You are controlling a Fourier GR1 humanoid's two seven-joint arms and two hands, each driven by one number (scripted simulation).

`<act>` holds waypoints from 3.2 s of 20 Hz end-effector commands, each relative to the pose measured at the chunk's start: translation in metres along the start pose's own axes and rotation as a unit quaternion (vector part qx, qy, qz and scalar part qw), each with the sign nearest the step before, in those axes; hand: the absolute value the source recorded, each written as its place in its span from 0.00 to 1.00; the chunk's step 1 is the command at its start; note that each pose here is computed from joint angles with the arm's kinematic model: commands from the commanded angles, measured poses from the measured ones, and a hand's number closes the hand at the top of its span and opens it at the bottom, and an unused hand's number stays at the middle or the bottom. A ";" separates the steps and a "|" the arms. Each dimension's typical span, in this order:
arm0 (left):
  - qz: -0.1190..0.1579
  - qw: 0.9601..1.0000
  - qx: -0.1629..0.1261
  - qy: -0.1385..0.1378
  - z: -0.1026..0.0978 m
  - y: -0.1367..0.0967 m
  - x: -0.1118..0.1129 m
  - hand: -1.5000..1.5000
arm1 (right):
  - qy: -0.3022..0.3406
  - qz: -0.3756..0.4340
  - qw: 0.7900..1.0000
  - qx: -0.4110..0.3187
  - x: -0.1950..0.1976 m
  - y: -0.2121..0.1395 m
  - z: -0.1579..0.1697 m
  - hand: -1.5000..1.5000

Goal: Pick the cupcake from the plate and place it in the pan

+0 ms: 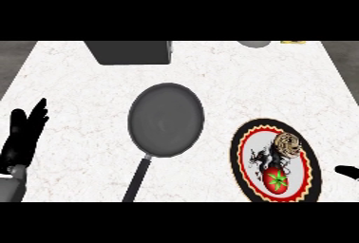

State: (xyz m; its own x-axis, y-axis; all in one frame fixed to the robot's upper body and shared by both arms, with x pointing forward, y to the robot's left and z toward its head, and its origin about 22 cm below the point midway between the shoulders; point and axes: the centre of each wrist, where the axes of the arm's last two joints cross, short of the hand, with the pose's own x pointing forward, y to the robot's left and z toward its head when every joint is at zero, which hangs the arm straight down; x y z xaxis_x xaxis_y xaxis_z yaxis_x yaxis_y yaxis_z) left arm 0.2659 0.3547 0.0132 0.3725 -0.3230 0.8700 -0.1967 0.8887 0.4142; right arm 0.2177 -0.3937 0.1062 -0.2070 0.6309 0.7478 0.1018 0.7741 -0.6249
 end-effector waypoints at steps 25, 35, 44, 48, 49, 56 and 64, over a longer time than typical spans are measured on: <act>0.004 1.000 -0.004 -0.002 0.001 -0.008 -0.006 0.50 | 0.202 0.309 0.903 0.221 0.051 0.090 -0.029 0.00; -0.005 1.000 0.009 0.005 -0.002 -0.004 0.000 0.50 | 0.214 0.328 0.886 0.250 0.026 0.111 -0.034 0.00; -0.008 1.000 0.004 -0.005 -0.011 -0.004 -0.006 0.50 | 0.209 0.320 0.894 0.234 0.025 0.151 -0.041 0.00; 0.003 1.000 -0.007 -0.005 0.004 0.002 -0.007 0.50 | 0.219 0.317 0.889 0.248 0.010 0.148 -0.043 0.00; -0.004 1.000 -0.005 0.003 -0.002 -0.008 0.008 0.50 | 0.224 0.323 0.885 0.250 0.012 0.143 -0.036 0.00; -0.009 1.000 0.002 -0.004 0.011 -0.005 -0.001 0.50 | 0.243 0.334 0.876 0.250 -0.002 0.143 -0.037 0.00; -0.001 1.000 -0.002 0.000 0.003 -0.002 0.000 0.50 | 0.181 0.401 0.868 0.229 -0.012 0.142 -0.041 1.00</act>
State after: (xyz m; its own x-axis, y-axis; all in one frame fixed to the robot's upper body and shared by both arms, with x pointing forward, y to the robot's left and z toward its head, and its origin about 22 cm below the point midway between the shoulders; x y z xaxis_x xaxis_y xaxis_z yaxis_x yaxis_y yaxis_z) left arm 0.2622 0.3536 0.0121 0.3678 -0.3287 0.8699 -0.1864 0.8904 0.4153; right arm 0.2800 -0.2903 0.0166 0.1108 0.9928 0.0463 -0.3889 0.0862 -0.9173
